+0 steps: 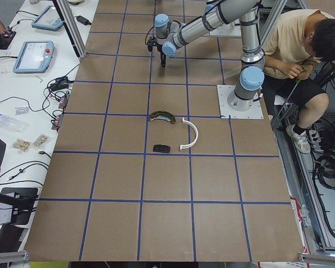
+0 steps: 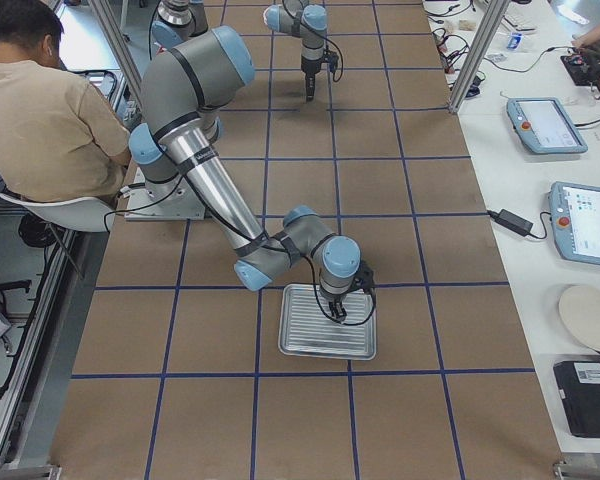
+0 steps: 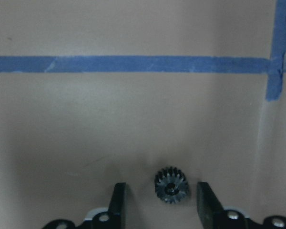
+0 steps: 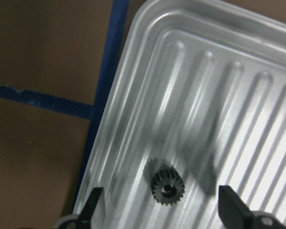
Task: Place bearing gear from tray to pile
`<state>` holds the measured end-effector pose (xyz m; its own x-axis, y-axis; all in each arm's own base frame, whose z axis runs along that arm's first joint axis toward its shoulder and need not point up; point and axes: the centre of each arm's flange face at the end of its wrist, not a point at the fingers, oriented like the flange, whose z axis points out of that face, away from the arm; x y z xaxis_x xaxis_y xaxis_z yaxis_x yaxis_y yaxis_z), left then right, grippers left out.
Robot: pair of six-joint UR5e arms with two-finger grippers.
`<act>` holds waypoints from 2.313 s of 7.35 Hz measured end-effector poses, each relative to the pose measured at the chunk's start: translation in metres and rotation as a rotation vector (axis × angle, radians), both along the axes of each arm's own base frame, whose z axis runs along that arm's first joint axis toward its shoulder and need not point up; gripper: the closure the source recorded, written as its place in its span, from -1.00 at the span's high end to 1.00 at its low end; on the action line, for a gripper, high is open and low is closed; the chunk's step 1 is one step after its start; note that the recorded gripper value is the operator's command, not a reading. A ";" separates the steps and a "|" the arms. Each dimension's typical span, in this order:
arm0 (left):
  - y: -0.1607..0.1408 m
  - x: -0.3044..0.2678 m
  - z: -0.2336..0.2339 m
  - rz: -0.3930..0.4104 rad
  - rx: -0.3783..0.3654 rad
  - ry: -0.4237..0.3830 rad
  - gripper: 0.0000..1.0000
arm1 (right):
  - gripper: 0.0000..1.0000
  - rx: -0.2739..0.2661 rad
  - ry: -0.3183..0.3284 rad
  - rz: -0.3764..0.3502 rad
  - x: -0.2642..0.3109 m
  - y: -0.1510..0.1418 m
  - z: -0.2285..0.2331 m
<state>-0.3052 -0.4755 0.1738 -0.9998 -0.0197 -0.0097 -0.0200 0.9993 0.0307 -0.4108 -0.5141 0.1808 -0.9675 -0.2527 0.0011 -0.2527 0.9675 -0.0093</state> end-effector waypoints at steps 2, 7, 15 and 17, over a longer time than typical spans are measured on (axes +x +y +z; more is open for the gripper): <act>-0.001 0.001 0.004 0.000 -0.009 -0.004 -0.74 | 0.55 -0.006 0.010 0.002 -0.002 -0.002 0.005; -0.021 0.041 0.074 -0.036 -0.030 -0.009 -0.78 | -0.22 -0.013 0.000 0.015 -0.001 -0.002 0.002; 0.007 0.488 0.105 -0.147 0.150 -0.098 -0.98 | -1.00 -0.049 0.040 0.055 0.084 -0.015 0.100; 0.025 0.497 0.061 -0.142 0.083 -0.050 -0.37 | -1.00 -0.048 0.018 -0.009 0.223 -0.019 0.126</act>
